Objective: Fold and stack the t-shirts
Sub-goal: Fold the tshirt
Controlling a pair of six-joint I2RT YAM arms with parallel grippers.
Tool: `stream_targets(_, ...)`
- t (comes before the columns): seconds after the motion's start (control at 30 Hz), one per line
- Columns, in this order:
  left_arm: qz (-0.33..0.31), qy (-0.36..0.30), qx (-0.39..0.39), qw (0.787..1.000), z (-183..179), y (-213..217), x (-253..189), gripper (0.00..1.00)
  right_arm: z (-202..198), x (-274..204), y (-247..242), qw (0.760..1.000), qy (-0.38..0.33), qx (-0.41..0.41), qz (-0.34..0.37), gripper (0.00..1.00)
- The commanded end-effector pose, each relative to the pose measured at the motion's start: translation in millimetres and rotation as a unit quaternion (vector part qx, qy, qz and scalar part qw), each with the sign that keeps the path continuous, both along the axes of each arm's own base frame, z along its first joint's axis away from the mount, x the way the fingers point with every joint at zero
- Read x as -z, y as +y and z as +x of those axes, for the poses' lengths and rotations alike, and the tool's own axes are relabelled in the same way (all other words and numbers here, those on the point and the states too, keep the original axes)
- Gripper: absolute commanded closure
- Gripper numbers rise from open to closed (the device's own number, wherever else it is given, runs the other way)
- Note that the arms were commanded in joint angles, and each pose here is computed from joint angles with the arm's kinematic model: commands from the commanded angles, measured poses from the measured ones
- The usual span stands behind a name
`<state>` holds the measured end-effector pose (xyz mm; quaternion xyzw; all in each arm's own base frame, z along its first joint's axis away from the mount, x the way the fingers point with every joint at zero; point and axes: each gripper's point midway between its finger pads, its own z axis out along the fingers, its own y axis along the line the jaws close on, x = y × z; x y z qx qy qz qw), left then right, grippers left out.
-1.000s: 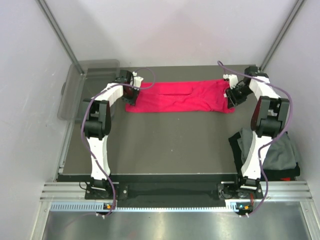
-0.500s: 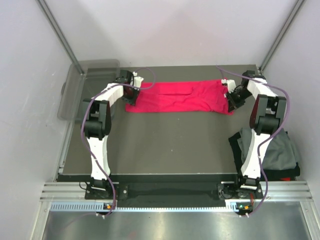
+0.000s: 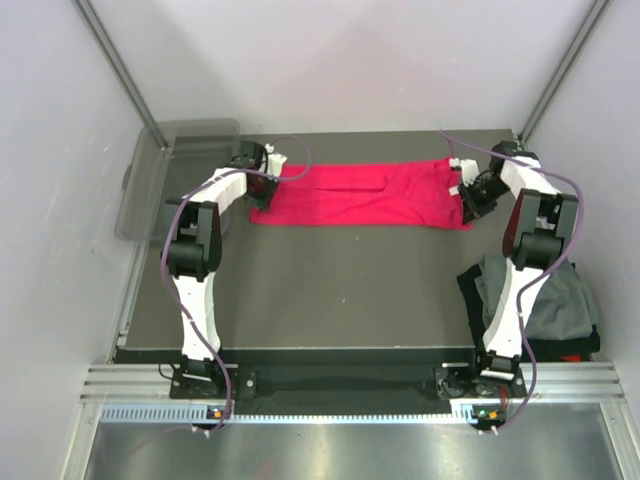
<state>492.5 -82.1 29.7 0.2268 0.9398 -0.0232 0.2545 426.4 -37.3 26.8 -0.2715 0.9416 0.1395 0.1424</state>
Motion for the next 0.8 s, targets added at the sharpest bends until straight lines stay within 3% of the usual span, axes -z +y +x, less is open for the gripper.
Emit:
stream_targets(0.0, 0.04, -0.004, -0.013, 0.999, -3.8, 24.4, -1.3, 0.7, 1.9, -18.6, -28.5, 0.999, -0.018, 0.015, -0.041, 0.99)
stream_targets(0.53, 0.045, -0.019, -0.026, 0.998, -7.0, 34.0, -17.3, 0.69, -4.5, -30.8, -48.9, 0.997, -0.021, 0.041, -0.062, 0.96)
stream_targets(0.6, 0.013, -0.026, 0.005, 1.0, -8.4, 19.4, -29.0, 0.64, -4.3, -39.0, -45.3, 0.997, -0.031, 0.036, -0.054, 0.81)
stream_targets(0.63, 0.0, -0.032, 0.019, 0.999, -8.8, 13.1, -36.0, 0.54, -4.2, -42.5, -42.7, 0.998, -0.036, 0.034, -0.049, 0.73)
stream_targets(0.67, -0.012, -0.048, 0.044, 0.998, -10.5, 3.6, -51.6, 0.52, -3.0, -47.7, -39.5, 0.998, -0.044, 0.034, -0.039, 0.65)
stream_targets(0.77, -0.04, -0.089, 0.092, 0.991, -13.3, -18.1, -90.9, 0.49, 5.8, -74.1, -32.8, 0.995, -0.085, 0.039, -0.023, 0.59)
